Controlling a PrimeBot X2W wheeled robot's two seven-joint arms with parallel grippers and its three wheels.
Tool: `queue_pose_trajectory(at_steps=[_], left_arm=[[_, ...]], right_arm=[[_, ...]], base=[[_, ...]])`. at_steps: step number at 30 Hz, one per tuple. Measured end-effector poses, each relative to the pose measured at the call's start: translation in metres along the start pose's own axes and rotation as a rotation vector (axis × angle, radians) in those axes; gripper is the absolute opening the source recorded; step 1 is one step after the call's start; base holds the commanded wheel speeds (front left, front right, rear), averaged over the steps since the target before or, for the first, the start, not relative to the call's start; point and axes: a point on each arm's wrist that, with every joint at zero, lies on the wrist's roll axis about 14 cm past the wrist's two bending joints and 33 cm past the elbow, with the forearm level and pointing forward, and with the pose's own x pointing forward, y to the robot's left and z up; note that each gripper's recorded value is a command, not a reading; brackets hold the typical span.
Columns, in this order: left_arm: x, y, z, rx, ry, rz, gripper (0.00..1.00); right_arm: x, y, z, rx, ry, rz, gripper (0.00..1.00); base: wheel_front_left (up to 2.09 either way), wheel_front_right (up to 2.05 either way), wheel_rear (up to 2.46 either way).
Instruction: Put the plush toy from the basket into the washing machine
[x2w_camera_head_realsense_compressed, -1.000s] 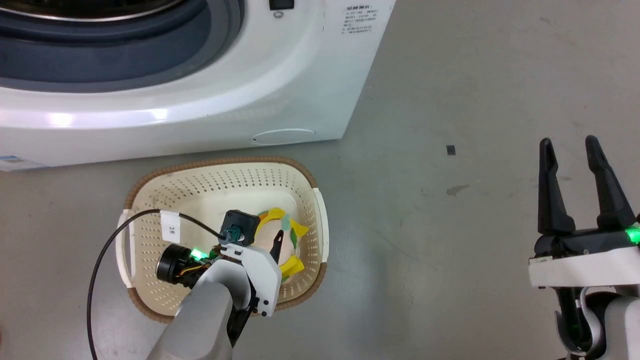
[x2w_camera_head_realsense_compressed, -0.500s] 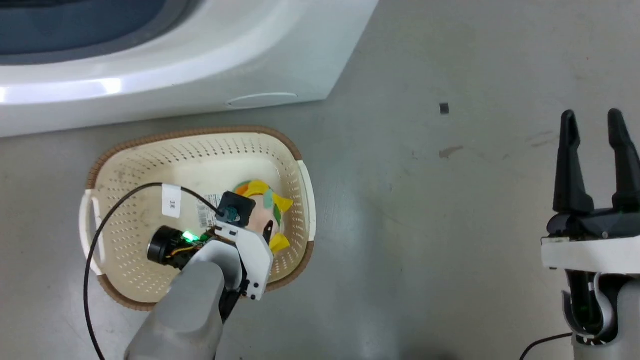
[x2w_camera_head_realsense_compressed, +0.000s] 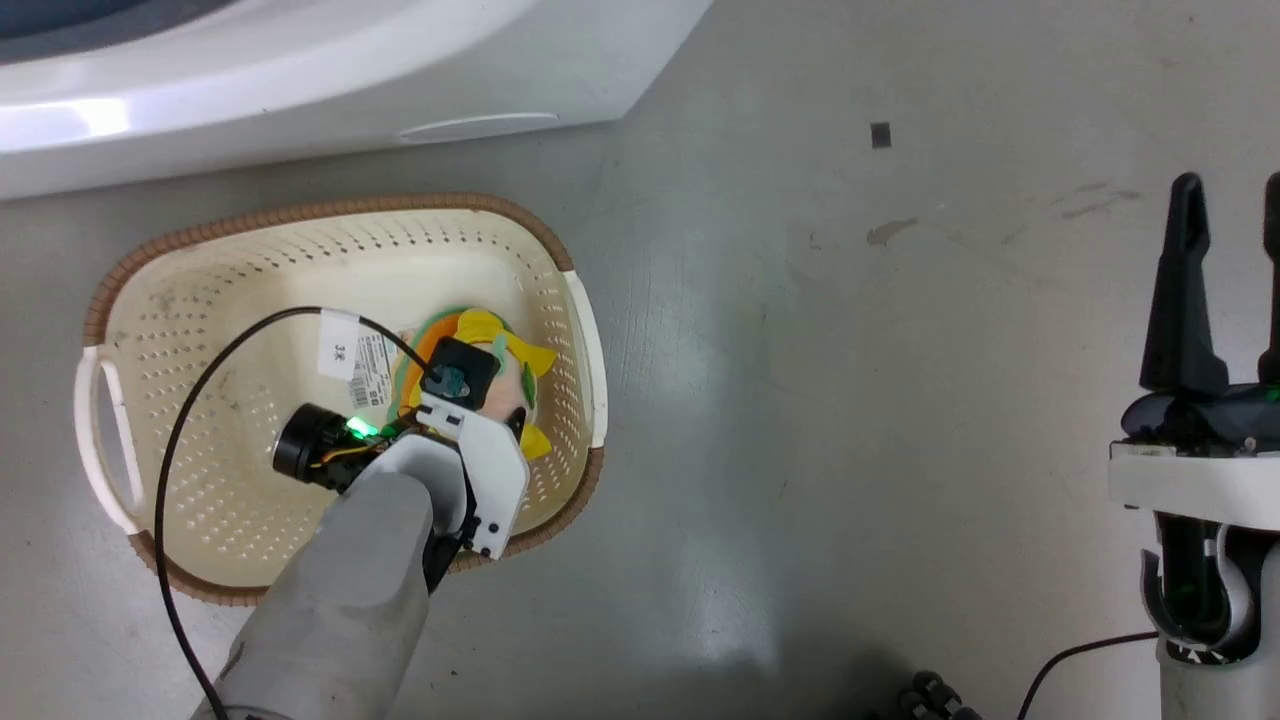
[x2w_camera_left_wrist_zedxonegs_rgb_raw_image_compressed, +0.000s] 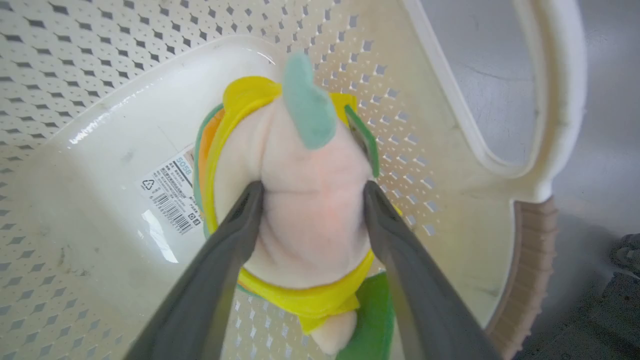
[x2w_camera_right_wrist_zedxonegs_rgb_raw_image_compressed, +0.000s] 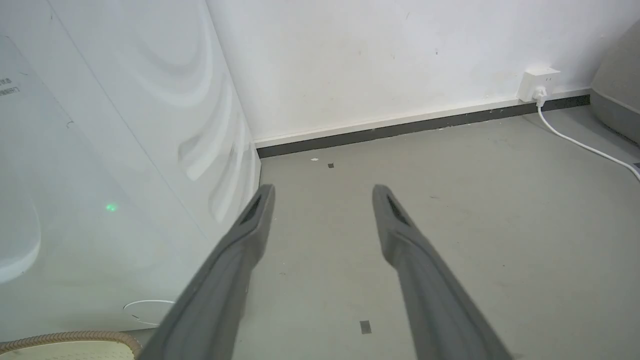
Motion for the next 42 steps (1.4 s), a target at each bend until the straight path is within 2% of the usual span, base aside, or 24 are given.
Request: queue_pose_trajectory(at_steps=[6,7,8,18,23,31,42], left_arm=[[0.013,0.0,-0.011,-0.004,0.038,-0.012,1.0],[0.015,0.0,-0.012,-0.002,0.046,-0.015,0.93],[0.017,0.0,-0.014,0.004,0.049,-0.016,0.0],[0.024,0.004,-0.025,0.03,0.105,-0.029,0.0],[0.016,0.008,-0.02,0.005,0.098,-0.009,0.0],[-0.023,0.008,-0.004,-0.036,0.012,0.028,0.0],[-0.083,0.007,0.04,-0.02,-0.228,0.07,0.0]], right_arm=[[0.006,-0.003,-0.007,0.001,-0.002,-0.009,1.0],[0.007,-0.004,-0.008,0.003,-0.003,-0.009,1.0],[0.008,-0.004,-0.009,0.003,-0.003,-0.009,1.0],[0.014,-0.006,-0.004,0.017,-0.041,-0.016,1.0],[0.013,-0.006,0.01,0.032,-0.078,-0.017,1.0],[-0.001,0.002,0.039,0.042,-0.123,0.0,1.0],[-0.024,0.021,0.068,0.067,-0.168,0.05,1.0]], base=[[0.0,0.0,0.0],[0.0,0.0,0.0],[0.0,0.0,0.0],[0.0,0.0,0.0],[0.0,0.0,0.0],[0.0,0.0,0.0],[0.0,0.0,0.0]])
